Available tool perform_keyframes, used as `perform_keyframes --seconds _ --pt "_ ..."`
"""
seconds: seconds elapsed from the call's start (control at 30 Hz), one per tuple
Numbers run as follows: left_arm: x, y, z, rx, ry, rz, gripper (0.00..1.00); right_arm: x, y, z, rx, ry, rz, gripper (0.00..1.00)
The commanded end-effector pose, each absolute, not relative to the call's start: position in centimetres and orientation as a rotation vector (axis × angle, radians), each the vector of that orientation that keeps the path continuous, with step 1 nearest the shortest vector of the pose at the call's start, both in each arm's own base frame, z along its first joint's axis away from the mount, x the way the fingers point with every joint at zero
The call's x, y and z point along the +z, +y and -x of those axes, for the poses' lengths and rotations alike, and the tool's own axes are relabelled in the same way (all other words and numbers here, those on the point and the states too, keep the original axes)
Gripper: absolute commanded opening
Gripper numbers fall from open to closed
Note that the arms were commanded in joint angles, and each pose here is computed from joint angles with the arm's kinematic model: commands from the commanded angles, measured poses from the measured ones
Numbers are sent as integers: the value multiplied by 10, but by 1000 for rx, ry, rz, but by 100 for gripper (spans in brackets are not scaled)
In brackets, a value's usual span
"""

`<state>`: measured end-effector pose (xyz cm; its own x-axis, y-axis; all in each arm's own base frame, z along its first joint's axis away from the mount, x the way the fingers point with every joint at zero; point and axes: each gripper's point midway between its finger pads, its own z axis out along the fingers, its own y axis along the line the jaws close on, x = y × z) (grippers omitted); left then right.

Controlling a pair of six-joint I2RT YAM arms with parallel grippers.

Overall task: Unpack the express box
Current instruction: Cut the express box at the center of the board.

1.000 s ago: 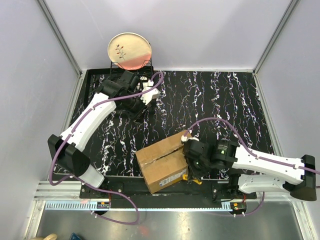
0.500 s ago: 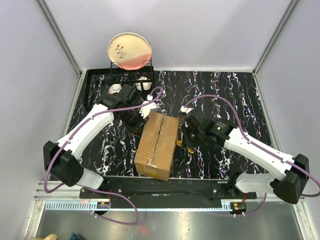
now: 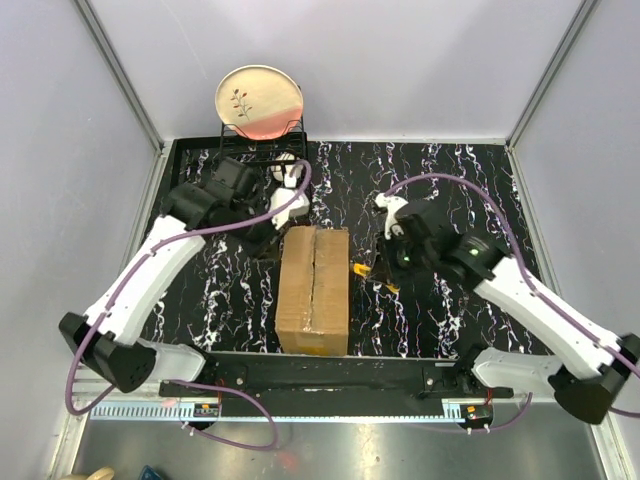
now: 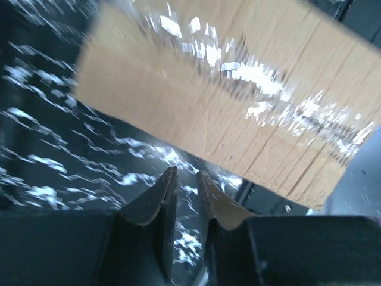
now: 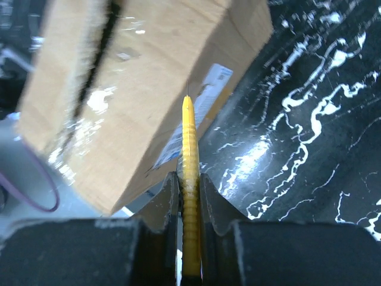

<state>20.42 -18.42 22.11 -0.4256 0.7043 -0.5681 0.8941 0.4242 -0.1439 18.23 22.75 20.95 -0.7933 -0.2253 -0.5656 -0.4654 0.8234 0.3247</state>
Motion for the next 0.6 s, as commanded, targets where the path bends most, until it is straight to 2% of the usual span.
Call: perform_keyframes --seconds 0.0,0.07,0.1,0.13,0.17,0.23,0.33,0.47,0.57 --pt "347 -200 -204 -628 1820 -1341 24 287 229 -148 873 2268 686 0" --pt "384 -216 -182 -770 1633 -1393 31 309 235 -131 988 2198 792 0" --pt "404 -221 -175 -789 1520 -1428 44 324 240 -122 1061 2156 833 0" --pt "411 -232 -168 -884 1474 -1458 51 331 243 -118 1090 2119 878 0" --pt "417 -238 -164 -926 1431 -1476 52 338 245 -115 1122 2095 899 0" --pt "412 -252 -160 -952 1396 -1537 59 354 251 -111 1171 2027 959 0" --pt "406 -268 -146 -858 1320 -1680 62 366 257 -109 1196 1961 1027 0" --pt "410 -283 -127 -871 1246 -1752 75 369 261 -111 1195 1925 1081 0" --pt "401 -294 -124 -898 1252 -1778 76 372 263 -110 1198 1902 1113 0"
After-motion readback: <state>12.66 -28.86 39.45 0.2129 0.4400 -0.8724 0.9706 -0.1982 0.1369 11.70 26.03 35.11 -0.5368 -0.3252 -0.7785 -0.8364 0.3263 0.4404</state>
